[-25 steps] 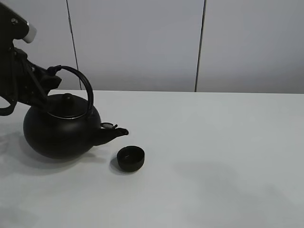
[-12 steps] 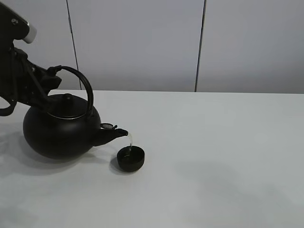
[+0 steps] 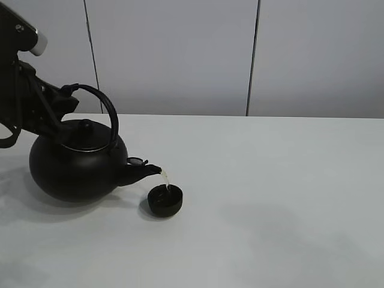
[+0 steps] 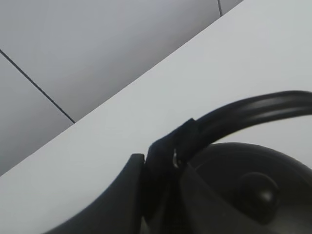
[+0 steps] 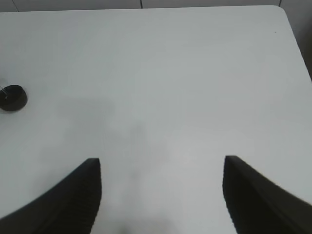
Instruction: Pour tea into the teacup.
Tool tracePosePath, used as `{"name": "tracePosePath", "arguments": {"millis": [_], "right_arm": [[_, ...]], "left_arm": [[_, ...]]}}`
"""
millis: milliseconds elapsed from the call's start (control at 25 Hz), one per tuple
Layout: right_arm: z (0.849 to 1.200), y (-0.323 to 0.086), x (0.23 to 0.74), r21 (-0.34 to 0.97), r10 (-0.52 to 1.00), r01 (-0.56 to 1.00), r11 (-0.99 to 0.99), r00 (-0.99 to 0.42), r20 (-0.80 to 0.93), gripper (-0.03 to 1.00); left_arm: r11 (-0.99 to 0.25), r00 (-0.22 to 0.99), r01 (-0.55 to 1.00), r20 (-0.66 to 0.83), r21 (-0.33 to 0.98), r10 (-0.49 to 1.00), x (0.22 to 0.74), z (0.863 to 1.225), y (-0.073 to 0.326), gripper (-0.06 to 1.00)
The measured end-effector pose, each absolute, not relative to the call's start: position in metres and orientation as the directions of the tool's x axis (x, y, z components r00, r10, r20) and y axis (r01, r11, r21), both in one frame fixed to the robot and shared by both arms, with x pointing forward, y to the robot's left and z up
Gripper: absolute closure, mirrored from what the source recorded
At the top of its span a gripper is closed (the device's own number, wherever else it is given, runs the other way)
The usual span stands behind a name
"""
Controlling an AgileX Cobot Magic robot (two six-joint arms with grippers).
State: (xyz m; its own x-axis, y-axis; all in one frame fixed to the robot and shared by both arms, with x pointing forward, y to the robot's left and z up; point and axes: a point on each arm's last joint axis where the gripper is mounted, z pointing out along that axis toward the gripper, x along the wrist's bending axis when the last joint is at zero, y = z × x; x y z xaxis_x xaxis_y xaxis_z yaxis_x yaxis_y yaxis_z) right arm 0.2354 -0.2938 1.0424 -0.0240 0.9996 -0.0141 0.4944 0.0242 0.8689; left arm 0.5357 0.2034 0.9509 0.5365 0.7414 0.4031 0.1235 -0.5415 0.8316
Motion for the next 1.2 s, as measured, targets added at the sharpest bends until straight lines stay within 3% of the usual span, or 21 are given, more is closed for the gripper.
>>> {"name": "tracePosePath", "arguments": {"millis": [600,1200], "right_arm": [[1.042,-0.294,0.235,0.868,1.000,0.495,0.024,-0.024,-0.014,0.48],[1.042,-0.294,0.235,0.868,1.000,0.495,0.024,-0.024,-0.014,0.48]], "left_arm": [[-0.260,0.459,0.292,0.104,0.920,0.882,0.536,0.951,0.204,0.83],[-0.078,0.363,0.257,-0.022,0.963,0.932,0.504,0.931,0.239,0.83]]}}
